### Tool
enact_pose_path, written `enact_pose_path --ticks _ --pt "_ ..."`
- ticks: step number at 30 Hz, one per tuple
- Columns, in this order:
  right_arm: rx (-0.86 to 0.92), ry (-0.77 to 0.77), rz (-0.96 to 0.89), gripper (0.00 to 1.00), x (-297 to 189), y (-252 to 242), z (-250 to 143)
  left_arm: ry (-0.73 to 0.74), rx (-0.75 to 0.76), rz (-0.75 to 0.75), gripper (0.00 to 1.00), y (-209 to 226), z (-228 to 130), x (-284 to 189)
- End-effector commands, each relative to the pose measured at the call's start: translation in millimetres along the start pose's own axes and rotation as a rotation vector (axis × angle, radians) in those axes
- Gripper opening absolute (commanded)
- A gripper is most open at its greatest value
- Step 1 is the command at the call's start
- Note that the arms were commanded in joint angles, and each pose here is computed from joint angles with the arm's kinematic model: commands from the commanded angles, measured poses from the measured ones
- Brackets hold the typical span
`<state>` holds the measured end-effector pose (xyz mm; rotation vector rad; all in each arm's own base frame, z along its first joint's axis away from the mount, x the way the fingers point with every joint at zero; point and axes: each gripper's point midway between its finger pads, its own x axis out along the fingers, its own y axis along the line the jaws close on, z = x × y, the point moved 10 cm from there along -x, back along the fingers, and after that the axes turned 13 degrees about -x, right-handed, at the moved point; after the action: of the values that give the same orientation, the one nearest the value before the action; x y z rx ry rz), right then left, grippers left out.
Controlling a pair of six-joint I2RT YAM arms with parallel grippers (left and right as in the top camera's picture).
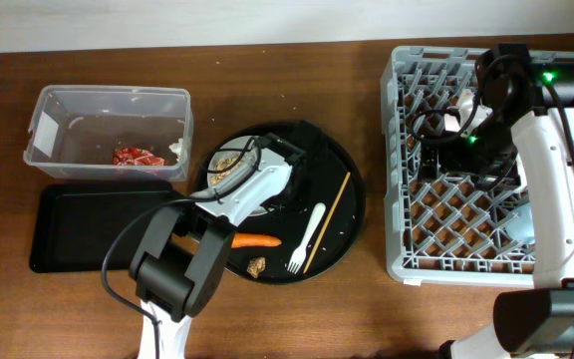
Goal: Sort waste into correct bins and load items into the dishwasher rack
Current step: 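Tip the white plate with the left gripper, dumping rice and shells onto the black tray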
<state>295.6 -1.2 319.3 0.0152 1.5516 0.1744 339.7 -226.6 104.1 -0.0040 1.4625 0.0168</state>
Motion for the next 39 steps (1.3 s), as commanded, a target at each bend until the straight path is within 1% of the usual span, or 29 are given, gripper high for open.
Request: enact_pose_path --ticks 1,2,3,4,9,11,13,15,20,22,26,29,32,34,36,39 --pt "-0.009 0.004 -0.002 0.99 -1.0 0.3 -3.3 0.042 0.009 0.038 0.29 4.9 -12.5 18.0" --pt "-0.009 0.003 -0.002 0.99 -1.0 0.3 -3.3 0.046 0.009 0.041 0.18 5.5 -13.5 18.8" --pt "-0.009 0.003 -0.002 0.99 -1.0 0.3 -3.2 0.049 0.010 0.043 0.05 5.8 -13.8 18.8" --pt "-0.009 0.003 -0.002 0.99 -1.0 0.3 -3.3 0.057 0.010 0.049 0.00 6.8 -15.0 18.7" --pt "-0.009 0.004 -0.002 0.99 -1.0 0.3 -3.3 0.047 0.020 0.162 0.00 19.0 -18.6 7.3" --pt "-0.009 0.003 -0.002 0.99 -1.0 0.3 -3.3 0.025 0.011 0.155 0.00 20.2 -18.0 -4.9" --pt "-0.009 0.006 -0.002 0.99 -1.0 0.3 -3.6 -0.012 -0.025 0.130 0.00 22.3 -18.3 -27.9" --pt "-0.009 0.006 -0.002 0.99 -1.0 0.3 -3.6 -0.039 -0.030 0.110 0.00 24.8 -19.8 -47.6" --pt "-0.009 0.003 -0.002 0.99 -1.0 0.2 -3.2 -0.026 -0.038 0.123 0.00 34.1 -29.5 -70.8" --pt "-0.009 0.003 -0.002 0.99 -1.0 0.2 -3.2 -0.053 -0.062 0.159 0.00 41.2 -32.6 -85.0" --pt "-0.009 0.003 -0.002 0.99 -1.0 0.3 -3.2 -0.084 -0.066 0.156 0.00 50.6 -40.6 -111.6" --pt "-0.010 0.002 -0.003 0.99 -1.0 0.2 -3.1 -0.095 -0.130 0.199 0.00 74.5 -40.8 -127.2" --pt "-0.010 0.002 -0.003 0.99 -1.0 0.2 -3.1 -0.108 -0.246 0.182 0.00 110.2 -31.7 -142.0" --pt "-0.014 0.003 -0.003 0.99 -1.0 0.2 -3.2 -0.082 -0.280 0.108 0.00 135.0 -26.4 -149.9" --pt "-0.014 0.004 -0.003 0.99 -1.0 0.2 -3.3 -0.067 -0.326 0.071 0.00 159.4 -20.1 -151.7" --pt "-0.017 0.006 -0.002 0.99 -1.0 0.3 -3.6 -0.040 -0.354 -0.029 0.00 189.9 -11.8 -150.5"
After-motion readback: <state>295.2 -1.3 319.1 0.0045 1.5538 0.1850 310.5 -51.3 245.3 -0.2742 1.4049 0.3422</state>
